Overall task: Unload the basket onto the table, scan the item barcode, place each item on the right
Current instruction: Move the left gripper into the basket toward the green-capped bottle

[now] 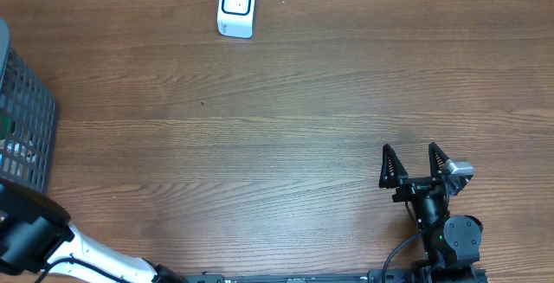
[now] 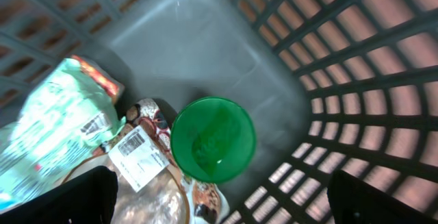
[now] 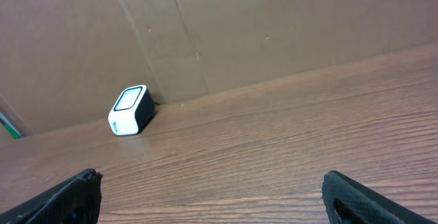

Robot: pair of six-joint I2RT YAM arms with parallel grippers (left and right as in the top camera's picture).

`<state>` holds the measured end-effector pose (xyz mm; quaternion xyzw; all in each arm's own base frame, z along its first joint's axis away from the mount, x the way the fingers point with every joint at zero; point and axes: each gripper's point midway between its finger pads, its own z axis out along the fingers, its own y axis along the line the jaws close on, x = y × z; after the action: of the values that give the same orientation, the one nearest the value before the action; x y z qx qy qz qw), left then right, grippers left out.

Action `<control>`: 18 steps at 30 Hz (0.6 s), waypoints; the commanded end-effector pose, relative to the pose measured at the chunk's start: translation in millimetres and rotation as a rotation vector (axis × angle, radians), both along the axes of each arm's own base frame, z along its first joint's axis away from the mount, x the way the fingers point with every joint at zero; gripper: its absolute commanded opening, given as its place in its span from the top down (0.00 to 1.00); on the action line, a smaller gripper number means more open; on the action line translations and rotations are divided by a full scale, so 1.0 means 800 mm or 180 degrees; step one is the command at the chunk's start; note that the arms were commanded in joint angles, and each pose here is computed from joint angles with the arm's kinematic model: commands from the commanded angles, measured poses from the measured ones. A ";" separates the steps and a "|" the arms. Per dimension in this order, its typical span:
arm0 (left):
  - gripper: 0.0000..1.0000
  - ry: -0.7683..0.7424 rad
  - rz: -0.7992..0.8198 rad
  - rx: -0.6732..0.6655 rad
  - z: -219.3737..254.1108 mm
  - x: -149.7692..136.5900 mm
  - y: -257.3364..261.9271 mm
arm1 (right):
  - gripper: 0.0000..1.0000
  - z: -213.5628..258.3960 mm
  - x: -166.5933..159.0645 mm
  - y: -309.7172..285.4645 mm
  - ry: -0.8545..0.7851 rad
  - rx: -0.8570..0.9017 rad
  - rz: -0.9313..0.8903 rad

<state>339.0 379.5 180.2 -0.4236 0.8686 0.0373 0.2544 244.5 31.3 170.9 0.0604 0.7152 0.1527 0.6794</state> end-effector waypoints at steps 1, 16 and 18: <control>0.00 0.0071 -0.0202 0.0043 -0.015 0.010 0.003 | 0.00 -0.003 0.000 0.000 -0.0011 -0.0010 -0.0005; 0.00 0.0219 -0.0393 -0.0034 -0.079 0.027 0.015 | 0.00 -0.003 0.000 0.000 -0.0011 -0.0010 -0.0005; 0.00 0.0213 -0.0397 -0.0032 -0.083 0.029 0.017 | 0.00 -0.003 0.000 0.000 -0.0011 -0.0010 -0.0005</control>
<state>352.6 392.5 122.9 -0.3881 0.8933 0.0332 0.2243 244.5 31.4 170.9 0.0604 0.7152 0.1529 0.6793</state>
